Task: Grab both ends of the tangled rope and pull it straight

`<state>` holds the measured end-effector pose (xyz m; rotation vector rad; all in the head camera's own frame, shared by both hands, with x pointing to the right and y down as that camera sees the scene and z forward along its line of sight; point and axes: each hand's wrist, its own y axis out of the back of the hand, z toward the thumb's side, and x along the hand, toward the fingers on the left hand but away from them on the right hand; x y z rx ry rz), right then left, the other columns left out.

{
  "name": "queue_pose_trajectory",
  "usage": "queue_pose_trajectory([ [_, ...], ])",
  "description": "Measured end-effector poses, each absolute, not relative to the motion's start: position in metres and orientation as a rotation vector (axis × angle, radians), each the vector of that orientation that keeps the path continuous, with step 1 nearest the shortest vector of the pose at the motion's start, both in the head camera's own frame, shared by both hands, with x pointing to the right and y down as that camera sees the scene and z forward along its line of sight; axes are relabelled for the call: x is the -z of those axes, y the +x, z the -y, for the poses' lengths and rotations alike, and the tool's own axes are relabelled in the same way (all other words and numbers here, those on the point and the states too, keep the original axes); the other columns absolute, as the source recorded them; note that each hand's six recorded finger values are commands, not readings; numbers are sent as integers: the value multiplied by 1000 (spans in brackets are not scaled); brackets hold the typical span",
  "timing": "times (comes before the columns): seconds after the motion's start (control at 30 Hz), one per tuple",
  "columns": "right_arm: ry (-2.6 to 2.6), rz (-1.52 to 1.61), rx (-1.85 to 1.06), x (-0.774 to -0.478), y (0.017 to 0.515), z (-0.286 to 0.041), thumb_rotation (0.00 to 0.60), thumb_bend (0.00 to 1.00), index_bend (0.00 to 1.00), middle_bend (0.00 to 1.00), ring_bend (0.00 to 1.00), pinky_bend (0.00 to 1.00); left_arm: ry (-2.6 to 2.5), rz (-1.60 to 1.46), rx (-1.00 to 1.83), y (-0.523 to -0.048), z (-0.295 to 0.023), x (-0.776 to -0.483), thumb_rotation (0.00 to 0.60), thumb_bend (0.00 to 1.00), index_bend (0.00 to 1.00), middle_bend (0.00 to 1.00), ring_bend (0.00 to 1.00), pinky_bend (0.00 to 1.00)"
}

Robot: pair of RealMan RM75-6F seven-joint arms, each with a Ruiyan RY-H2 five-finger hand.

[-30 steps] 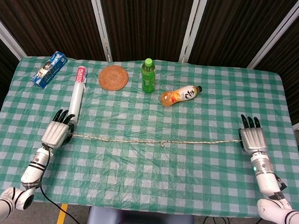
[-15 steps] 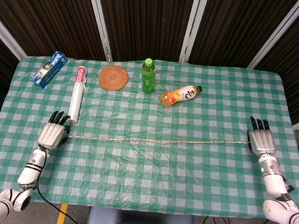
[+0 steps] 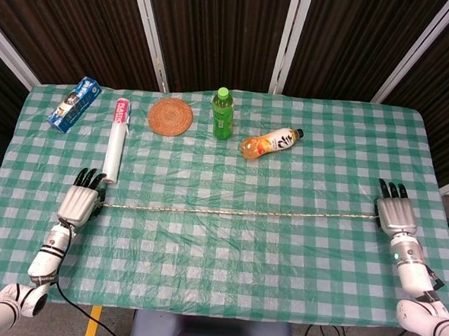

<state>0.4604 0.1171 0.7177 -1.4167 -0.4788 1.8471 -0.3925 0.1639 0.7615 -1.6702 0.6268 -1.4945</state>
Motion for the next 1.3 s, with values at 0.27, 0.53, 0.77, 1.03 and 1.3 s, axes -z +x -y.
queue_pose_trajectory([
  [0.27, -1442, 450, -1850, -727, 456, -123, 600, 647, 445, 38, 0, 0, -1760, -594, 1501, -387, -175, -771, 600, 442, 283, 90, 0, 57],
  [0.53, -1440, 448, -1896, -725, 465, -124, 600, 483, 34, 0, 0, 0, -1792, -630, 1519, -395, -175, -765, 600, 402, 0, 0, 0, 70],
  [0.77, -1437, 482, -1888, -712, 469, -127, 600, 408, 0, 0, 0, 0, -1790, -725, 1488, -409, -173, -737, 600, 391, 0, 0, 0, 82],
  [1.03, -1454, 558, -1820, -685, 467, -137, 600, 407, 0, 0, 0, 0, -1798, -815, 1457, -429, -184, -692, 600, 387, 0, 0, 0, 83],
  [1.3, -1454, 666, -1718, -647, 457, -155, 600, 407, 0, 0, 0, 0, -1766, -925, 1388, -439, -200, -646, 600, 384, 0, 0, 0, 69],
])
